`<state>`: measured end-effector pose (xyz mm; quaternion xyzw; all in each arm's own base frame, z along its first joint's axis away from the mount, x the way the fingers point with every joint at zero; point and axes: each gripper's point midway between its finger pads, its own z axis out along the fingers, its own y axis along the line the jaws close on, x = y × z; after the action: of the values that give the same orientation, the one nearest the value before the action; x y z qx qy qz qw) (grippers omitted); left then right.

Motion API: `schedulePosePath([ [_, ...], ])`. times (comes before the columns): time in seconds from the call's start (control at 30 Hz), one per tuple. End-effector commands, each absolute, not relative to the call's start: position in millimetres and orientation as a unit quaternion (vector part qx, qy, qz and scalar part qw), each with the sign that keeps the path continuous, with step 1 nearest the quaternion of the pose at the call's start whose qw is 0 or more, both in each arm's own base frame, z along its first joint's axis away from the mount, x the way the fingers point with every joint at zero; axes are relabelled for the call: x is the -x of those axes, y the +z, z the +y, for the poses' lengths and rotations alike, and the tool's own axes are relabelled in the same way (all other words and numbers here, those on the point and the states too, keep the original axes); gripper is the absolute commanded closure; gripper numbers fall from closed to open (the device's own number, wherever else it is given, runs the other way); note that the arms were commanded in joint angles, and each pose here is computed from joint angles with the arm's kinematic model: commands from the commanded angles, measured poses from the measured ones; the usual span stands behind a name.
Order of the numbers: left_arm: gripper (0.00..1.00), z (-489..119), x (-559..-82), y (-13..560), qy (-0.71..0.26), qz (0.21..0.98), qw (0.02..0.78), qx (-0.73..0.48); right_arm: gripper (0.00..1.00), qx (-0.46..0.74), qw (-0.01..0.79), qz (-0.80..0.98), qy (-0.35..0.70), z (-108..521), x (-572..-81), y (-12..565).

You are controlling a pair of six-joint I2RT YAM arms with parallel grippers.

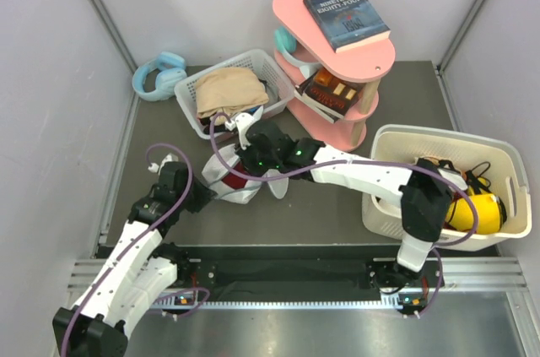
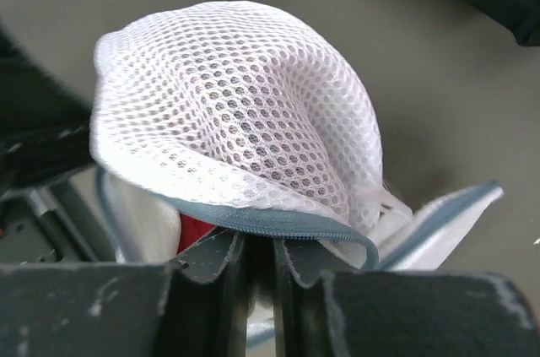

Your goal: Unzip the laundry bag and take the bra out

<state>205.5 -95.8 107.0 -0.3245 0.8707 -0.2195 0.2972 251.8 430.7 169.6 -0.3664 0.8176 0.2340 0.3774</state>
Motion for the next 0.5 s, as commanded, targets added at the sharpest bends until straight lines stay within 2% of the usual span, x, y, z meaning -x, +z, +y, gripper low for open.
schedulePosePath([
  [0.0, 1.0, -87, -208, 114, -0.203, 0.865, 0.314, 0.335, 0.86, 0.413, 0.355, 0.779, 0.31, 433, -223, 186],
  [0.17, 1.0, -98, -219, 122, -0.232, 0.863, 0.327, 0.308, 0.8, 0.446, 0.271, 0.787, 0.329, 433, -186, 132],
  [0.4, 1.0, -127, -229, 116, -0.28, 0.879, 0.293, 0.252, 0.76, 0.44, 0.242, 0.806, 0.313, 441, -185, 87],
  [0.43, 1.0, -131, -230, 117, -0.288, 0.879, 0.29, 0.246, 0.75, 0.438, 0.242, 0.808, 0.311, 444, -187, 86],
  [0.47, 1.0, -132, -230, 115, -0.288, 0.88, 0.289, 0.242, 0.68, 0.435, 0.244, 0.81, 0.309, 445, -189, 86],
])
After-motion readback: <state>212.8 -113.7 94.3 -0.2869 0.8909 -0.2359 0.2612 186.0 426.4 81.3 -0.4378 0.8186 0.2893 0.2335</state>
